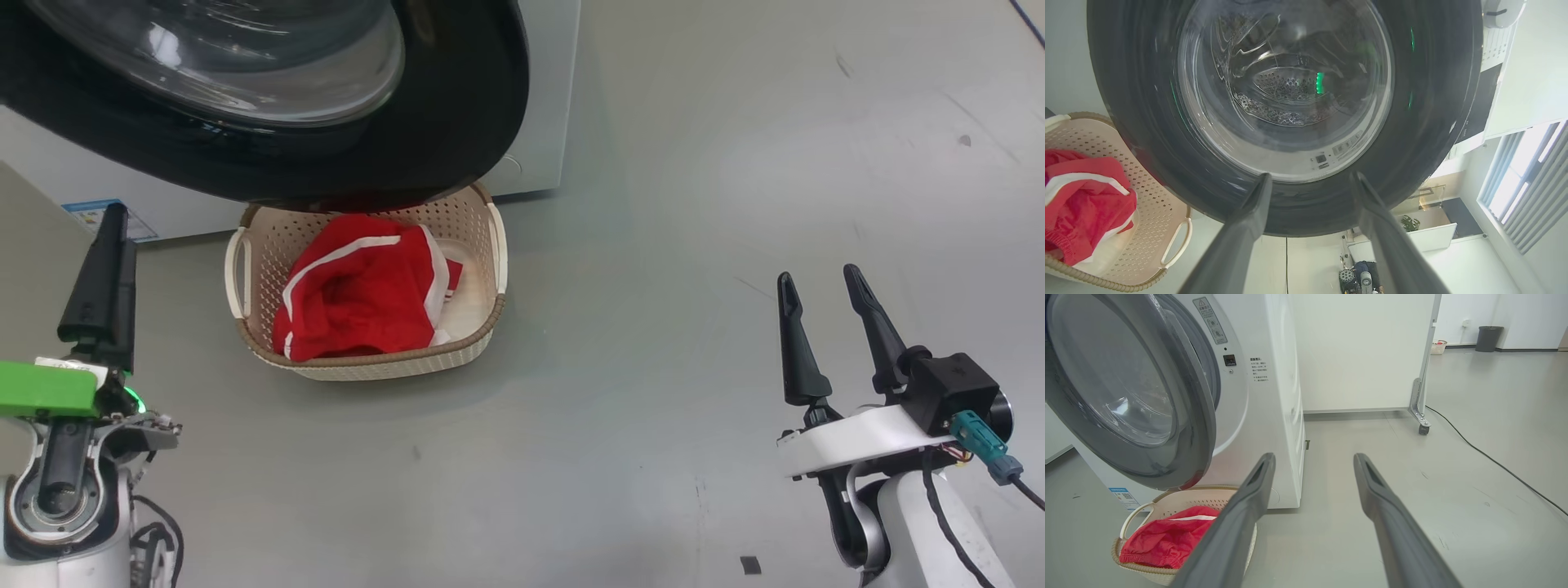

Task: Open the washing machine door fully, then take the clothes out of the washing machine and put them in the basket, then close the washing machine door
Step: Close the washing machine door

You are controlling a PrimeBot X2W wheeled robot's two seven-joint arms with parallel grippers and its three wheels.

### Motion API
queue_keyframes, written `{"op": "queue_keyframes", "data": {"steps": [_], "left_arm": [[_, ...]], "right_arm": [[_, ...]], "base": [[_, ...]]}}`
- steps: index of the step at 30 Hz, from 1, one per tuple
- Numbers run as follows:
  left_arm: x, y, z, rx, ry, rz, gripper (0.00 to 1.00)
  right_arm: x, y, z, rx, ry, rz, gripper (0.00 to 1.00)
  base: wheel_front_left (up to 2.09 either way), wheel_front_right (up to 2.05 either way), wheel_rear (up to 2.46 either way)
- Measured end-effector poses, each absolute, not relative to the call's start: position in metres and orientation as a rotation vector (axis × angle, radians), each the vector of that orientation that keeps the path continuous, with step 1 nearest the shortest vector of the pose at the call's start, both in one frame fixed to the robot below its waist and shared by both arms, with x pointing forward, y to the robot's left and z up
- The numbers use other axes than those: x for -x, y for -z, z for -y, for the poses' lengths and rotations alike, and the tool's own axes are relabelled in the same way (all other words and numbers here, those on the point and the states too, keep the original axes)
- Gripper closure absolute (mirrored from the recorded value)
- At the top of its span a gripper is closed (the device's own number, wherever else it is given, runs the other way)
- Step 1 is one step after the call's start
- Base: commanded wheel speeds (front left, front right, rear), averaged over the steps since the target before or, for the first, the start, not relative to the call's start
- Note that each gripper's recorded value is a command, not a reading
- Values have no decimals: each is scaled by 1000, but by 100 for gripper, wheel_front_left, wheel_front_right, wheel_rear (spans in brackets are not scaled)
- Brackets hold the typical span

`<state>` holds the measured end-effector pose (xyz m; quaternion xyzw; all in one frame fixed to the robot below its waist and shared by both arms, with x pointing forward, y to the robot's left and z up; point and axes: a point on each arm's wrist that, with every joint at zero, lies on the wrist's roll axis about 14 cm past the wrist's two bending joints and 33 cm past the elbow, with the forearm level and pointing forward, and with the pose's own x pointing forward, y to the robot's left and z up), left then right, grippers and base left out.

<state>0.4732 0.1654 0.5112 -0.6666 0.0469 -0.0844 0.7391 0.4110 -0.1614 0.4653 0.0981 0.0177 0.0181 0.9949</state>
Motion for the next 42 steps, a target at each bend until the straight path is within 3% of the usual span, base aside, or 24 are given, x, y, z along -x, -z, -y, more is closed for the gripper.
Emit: {"op": "queue_keyframes", "data": {"steps": [10, 14, 22, 42], "left_arm": [[-448, -554, -187, 1235, 167, 61, 0], [-431, -555, -196, 960, 147, 63, 0], [-408, -549, -196, 644, 136, 69, 0], [-363, -493, -180, 380, 91, -56, 0]], "right_arm": [[-412, -480, 142, -187, -106, 2, 0], [-410, -489, 141, -183, -115, 25, 0], [-400, -490, 142, -182, -110, 24, 0], [-376, -482, 133, -181, -134, -8, 0]], "base": [[0, 0, 0], [0, 0, 0], [0, 0, 0], [0, 0, 0]]}}
